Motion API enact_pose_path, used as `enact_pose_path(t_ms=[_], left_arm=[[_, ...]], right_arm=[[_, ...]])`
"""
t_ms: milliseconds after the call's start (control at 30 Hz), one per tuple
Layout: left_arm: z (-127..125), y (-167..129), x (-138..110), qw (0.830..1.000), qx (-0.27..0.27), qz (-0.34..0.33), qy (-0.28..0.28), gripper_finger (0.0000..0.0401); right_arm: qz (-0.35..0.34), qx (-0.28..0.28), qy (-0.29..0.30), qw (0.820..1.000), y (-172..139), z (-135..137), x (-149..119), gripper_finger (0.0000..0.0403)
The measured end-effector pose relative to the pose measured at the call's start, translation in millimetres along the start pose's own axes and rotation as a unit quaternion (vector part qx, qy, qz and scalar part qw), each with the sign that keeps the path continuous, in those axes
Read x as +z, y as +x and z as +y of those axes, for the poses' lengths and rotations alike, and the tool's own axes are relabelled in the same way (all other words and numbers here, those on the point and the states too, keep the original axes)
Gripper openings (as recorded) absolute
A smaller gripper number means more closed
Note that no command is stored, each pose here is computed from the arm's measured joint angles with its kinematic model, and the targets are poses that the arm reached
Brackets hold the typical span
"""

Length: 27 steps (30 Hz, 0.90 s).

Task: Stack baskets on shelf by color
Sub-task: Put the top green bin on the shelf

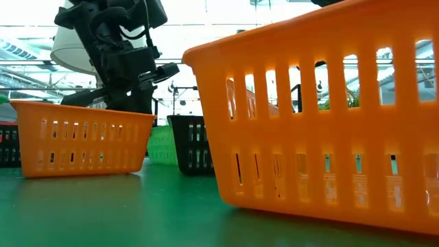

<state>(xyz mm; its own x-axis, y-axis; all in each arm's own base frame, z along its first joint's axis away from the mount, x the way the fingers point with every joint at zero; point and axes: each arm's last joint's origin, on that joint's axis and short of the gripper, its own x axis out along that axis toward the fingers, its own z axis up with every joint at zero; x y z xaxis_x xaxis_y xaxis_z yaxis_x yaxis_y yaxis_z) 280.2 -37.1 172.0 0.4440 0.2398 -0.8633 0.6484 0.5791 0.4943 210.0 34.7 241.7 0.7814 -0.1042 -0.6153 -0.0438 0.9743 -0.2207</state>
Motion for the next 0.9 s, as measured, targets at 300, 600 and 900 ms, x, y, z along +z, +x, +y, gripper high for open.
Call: enact_pose_path(t_ms=[300, 600, 900], left_arm=[[12, -15, 16, 0.999, 0.043, -0.003, -0.007, 0.0014], [46, -58, 32, 0.993, 0.089, 0.015, -0.079, 0.0012], [95, -105, 35, 0.952, 0.192, 0.017, -0.236, 0.0008]], right_arm=[[0.000, 0.000, -0.001, 1.000, 0, 0, 0, 0.0165], [0.000, -0.001, -0.008, 1.000, 0, 0, 0, 0.0165], [0.000, 0.000, -0.013, 1.000, 0, 0, 0, 0.0165]])
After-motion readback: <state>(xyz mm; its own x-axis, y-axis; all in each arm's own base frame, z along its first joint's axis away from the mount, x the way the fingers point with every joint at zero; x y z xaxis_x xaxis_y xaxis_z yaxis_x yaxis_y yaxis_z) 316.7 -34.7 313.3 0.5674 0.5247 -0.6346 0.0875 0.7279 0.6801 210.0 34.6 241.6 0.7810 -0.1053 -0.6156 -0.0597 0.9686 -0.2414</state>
